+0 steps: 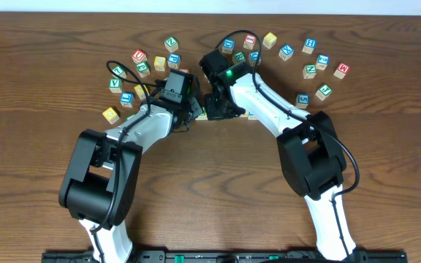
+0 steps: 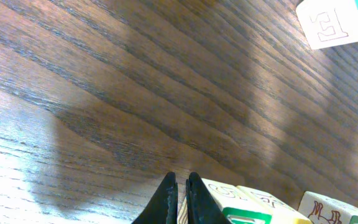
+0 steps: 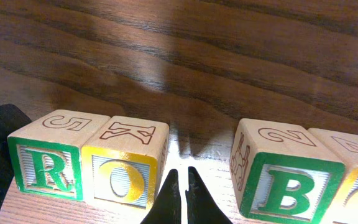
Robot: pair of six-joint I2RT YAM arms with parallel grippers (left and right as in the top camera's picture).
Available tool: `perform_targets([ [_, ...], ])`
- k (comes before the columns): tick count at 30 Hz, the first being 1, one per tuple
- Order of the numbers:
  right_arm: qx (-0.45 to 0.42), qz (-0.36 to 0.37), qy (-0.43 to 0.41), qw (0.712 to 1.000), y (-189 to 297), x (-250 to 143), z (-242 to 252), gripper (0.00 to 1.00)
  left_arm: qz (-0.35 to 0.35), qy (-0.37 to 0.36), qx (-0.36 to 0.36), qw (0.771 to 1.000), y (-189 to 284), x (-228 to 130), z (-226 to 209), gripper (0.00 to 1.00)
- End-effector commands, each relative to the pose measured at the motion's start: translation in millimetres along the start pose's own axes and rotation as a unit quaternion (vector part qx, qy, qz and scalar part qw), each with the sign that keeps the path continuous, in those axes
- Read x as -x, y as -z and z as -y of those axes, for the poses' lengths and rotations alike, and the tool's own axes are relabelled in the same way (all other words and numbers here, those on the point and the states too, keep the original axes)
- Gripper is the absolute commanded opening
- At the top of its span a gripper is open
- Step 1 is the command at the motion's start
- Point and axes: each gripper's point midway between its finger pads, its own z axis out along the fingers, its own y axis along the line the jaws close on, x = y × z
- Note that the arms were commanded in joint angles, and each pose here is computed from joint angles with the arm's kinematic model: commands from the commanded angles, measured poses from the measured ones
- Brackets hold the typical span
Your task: Spell out ROBOT
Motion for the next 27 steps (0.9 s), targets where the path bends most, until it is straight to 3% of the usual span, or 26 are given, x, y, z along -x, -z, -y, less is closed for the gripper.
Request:
perform_targets([
  [1, 0.001, 0.004, 0.002, 1.000, 0.9, 4.0, 0.4, 0.01, -0.005, -0.014, 0.011, 1.000, -4.9, -5.0, -6.6, 0.07],
  [14, -0.004, 0.014, -0.015, 1.000, 9.3, 13.2, 16.2, 0.01, 0.013, -0.023, 0.027, 0.999, 5.5, 8.2, -15.7, 0.07],
  [27, 0.012, 0.070, -0.042, 0.997, 66.2, 38.0, 37.4, 0.01, 0.012, -0.004, 0.045, 0.999, 9.6, 16.9, -33.7, 0.07],
])
